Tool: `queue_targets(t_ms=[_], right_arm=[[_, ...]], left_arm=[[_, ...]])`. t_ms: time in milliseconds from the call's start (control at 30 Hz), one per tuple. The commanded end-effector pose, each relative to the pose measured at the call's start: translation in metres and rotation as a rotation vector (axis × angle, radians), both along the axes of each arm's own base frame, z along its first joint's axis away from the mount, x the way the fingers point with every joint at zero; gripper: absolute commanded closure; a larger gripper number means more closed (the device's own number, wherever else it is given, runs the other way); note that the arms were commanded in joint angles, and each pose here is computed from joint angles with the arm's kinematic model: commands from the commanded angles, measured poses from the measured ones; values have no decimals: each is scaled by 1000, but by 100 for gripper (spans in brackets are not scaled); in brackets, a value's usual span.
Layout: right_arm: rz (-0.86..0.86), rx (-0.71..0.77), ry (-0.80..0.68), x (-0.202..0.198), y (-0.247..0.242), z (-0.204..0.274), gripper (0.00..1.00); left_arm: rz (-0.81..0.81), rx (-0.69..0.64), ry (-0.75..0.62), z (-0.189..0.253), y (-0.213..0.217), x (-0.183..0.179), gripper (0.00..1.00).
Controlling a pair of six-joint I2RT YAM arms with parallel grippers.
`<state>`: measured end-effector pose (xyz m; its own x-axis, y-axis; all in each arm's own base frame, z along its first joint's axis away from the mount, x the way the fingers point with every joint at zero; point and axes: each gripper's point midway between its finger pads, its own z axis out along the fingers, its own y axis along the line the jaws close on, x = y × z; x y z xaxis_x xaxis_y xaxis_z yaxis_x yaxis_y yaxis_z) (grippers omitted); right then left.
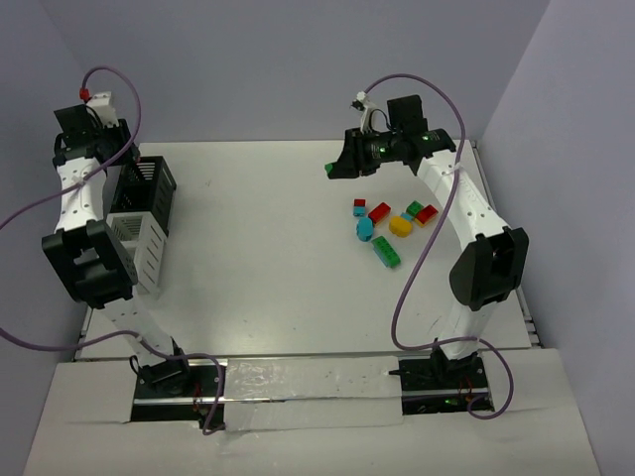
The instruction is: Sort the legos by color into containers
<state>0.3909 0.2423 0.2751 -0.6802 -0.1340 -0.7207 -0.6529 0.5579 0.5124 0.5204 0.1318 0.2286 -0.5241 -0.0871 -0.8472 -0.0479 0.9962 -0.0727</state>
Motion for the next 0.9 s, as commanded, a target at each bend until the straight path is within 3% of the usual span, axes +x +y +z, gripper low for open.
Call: queue_targets(t_ms=[0, 200, 267, 333, 467, 600, 700, 867], right_arm=[[15, 3, -80, -6, 1, 25, 100], [28, 3, -78, -9, 6, 24, 100], [29, -2, -88, -9, 7, 26, 100], [35, -3, -95, -10, 10, 28, 100], [42, -10, -108, -12, 16, 29, 100], [59, -8, -132, -14, 25, 34, 100], [87, 2, -148, -20, 36, 36, 100], [122, 53, -211, -25, 55, 41, 100]], left_arm=[[-6, 48, -32, 7, 10, 11, 93], [-26, 31, 25, -21, 11, 20, 77], [-23, 30, 35, -26, 12, 18, 63], [-22, 34, 42, -30, 12, 17, 43], [-26, 47, 31, -24, 13, 16, 22], [-86, 45, -47, 14, 2, 18, 16], [-190, 9, -123, 48, -22, 11, 19], [-479, -194, -231, 92, -102, -29, 21]])
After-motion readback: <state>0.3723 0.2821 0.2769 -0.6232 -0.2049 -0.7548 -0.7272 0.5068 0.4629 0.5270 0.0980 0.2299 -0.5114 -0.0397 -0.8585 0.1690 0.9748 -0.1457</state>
